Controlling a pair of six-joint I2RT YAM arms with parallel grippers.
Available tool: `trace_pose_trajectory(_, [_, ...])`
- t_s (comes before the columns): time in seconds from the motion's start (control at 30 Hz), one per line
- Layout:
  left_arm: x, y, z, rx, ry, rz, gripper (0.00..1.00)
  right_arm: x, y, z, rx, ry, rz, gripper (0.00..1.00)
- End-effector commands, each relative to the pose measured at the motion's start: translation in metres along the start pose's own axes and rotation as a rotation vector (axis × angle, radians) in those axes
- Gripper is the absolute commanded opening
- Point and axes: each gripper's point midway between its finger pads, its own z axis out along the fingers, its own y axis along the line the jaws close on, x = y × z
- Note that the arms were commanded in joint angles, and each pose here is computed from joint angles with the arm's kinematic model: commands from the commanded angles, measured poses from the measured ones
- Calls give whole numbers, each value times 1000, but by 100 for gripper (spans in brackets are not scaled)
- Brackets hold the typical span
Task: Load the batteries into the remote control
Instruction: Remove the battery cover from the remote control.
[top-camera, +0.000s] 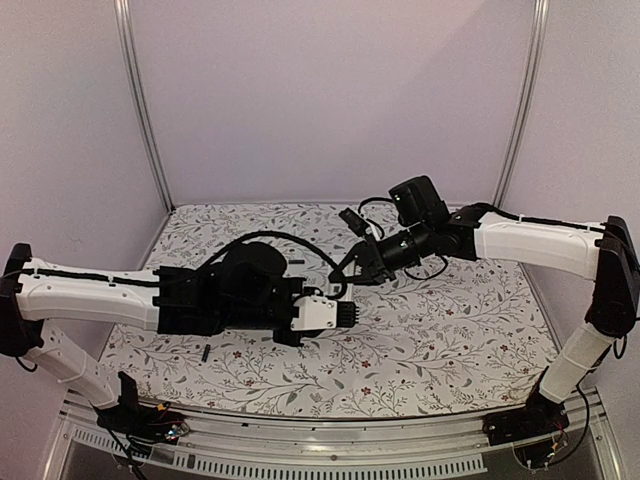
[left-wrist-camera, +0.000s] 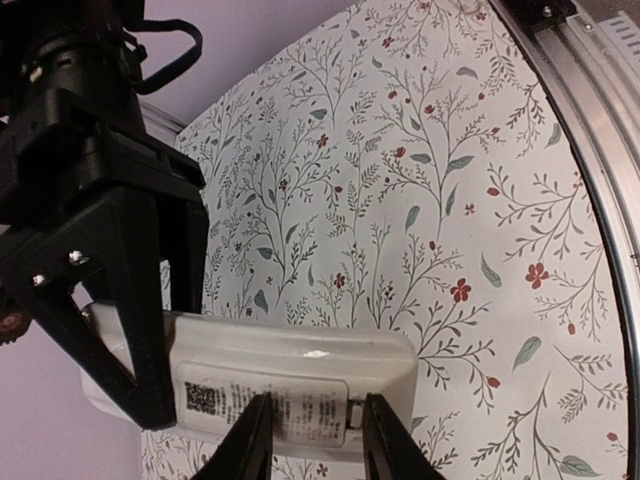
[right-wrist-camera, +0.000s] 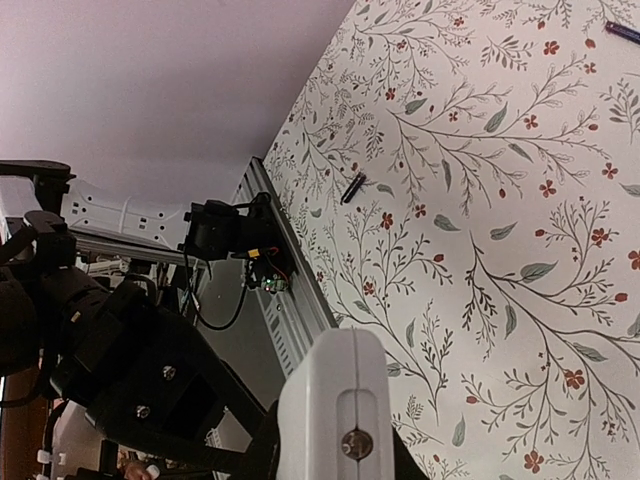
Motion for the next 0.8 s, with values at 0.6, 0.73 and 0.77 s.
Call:
trace_pose_trajectory(0.6, [-10,27,-11,-188,-14,101,25,4,7,8,-96,37,42,0])
trace_pose_trajectory(0.73, [-12,25,-12,-192,-14,112,24,3,4,7,-92,33,47,0])
trace_pose_trajectory(0.77, [-12,25,-13,-194,-14,113,24,2,4,7,-94,34,48,0])
